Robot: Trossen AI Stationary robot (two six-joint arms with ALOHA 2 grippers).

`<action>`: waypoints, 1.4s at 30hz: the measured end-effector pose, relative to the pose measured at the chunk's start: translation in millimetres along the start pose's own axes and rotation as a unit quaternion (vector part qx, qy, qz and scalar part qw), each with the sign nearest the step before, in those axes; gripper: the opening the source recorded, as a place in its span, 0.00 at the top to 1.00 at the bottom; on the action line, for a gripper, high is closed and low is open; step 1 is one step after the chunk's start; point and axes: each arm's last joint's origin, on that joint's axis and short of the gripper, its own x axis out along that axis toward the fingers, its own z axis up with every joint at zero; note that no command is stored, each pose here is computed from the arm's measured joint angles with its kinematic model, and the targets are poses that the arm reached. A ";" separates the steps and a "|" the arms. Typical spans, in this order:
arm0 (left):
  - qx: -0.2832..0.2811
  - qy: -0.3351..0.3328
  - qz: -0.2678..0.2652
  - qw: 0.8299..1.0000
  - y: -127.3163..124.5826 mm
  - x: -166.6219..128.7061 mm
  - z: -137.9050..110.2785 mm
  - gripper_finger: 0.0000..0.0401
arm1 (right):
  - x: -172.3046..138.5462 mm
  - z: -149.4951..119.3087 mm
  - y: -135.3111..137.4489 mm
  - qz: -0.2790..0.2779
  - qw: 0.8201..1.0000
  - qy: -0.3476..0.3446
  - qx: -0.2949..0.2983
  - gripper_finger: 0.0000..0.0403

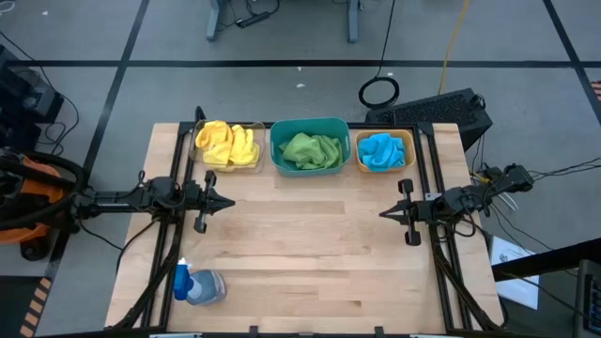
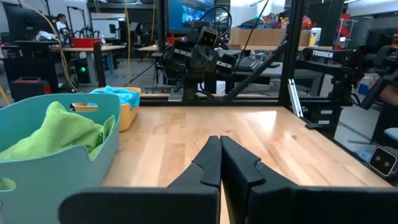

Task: Sort microfiber towel by color & place in baskets
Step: Return to Home Position

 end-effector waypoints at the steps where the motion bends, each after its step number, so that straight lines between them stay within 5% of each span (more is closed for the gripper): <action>1: 0.000 0.000 0.000 1.000 0.0 0.0 0.0 0.99 | 0.0 0.0 0.0 0.000 1.000 0.000 0.000 1.00; 25: 0.000 0.000 0.000 1.000 0.0 0.0 -0.1 0.99 | 0.6 1.1 -10.4 -0.097 0.995 0.005 -0.008 1.00; 42: 0.000 0.000 0.000 1.000 0.0 0.1 -0.2 0.99 | 2.3 -4.1 -13.6 -0.043 0.997 0.010 0.063 1.00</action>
